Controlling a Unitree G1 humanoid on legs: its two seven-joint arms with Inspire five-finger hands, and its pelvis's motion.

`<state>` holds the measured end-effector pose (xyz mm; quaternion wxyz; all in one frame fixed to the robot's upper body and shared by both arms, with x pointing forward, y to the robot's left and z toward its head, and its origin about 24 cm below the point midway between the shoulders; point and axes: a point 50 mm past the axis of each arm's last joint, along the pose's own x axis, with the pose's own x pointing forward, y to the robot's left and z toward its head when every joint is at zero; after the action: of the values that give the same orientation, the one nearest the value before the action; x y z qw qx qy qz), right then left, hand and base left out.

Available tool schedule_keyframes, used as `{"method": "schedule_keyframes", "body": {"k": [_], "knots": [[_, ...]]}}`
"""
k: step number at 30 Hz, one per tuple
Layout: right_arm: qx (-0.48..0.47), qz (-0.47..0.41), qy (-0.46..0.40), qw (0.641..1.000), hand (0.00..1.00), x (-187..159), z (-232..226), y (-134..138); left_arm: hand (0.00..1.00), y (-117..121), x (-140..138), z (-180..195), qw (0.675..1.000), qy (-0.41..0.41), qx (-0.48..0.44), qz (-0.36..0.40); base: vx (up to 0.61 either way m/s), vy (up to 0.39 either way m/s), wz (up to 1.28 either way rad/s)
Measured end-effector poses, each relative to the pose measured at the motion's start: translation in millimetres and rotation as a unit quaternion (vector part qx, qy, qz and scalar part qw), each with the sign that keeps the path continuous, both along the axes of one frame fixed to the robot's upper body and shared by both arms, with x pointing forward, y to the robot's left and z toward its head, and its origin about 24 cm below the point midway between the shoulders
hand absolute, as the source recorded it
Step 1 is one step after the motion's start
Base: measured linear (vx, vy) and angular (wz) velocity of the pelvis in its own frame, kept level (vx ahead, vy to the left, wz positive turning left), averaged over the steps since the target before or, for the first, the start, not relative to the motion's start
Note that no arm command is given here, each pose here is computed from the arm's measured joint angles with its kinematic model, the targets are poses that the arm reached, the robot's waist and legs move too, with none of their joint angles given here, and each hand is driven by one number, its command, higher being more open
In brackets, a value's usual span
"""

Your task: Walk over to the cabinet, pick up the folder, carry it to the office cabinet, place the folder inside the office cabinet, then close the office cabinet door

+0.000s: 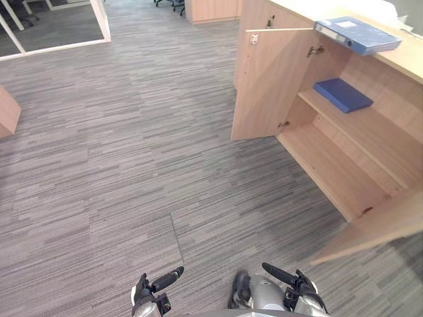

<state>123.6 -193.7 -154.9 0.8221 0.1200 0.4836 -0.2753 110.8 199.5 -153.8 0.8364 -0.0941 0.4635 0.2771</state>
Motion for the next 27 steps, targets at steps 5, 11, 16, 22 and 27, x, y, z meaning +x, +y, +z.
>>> {"method": "schedule_keyframes", "body": {"k": [5,11,16,22,27], "knots": [[0.001,-0.024,0.009,1.0,1.0,-5,-2,-4,1.0,1,-17,-5,0.999,0.024,-0.009,0.033,0.49,-0.193,-0.04],[-0.002,-0.086,0.034,0.996,1.0,-30,-6,-21,1.0,-3,-34,-9,0.989,0.024,-0.052,0.14,0.46,-0.151,-0.85],[0.013,-0.076,0.067,0.995,1.0,-40,-11,-17,1.0,8,-22,-1,0.99,-0.012,-0.033,0.133,0.41,0.034,-0.94],[0.014,-0.065,0.076,0.995,1.0,-45,-12,-15,1.0,8,-24,-2,0.984,-0.019,-0.039,0.171,0.5,0.27,-0.91],[0.03,-0.048,0.059,0.997,1.0,-39,-12,3,1.0,16,-33,-5,0.983,0.005,-0.028,0.18,0.51,0.41,-1.07]]}}
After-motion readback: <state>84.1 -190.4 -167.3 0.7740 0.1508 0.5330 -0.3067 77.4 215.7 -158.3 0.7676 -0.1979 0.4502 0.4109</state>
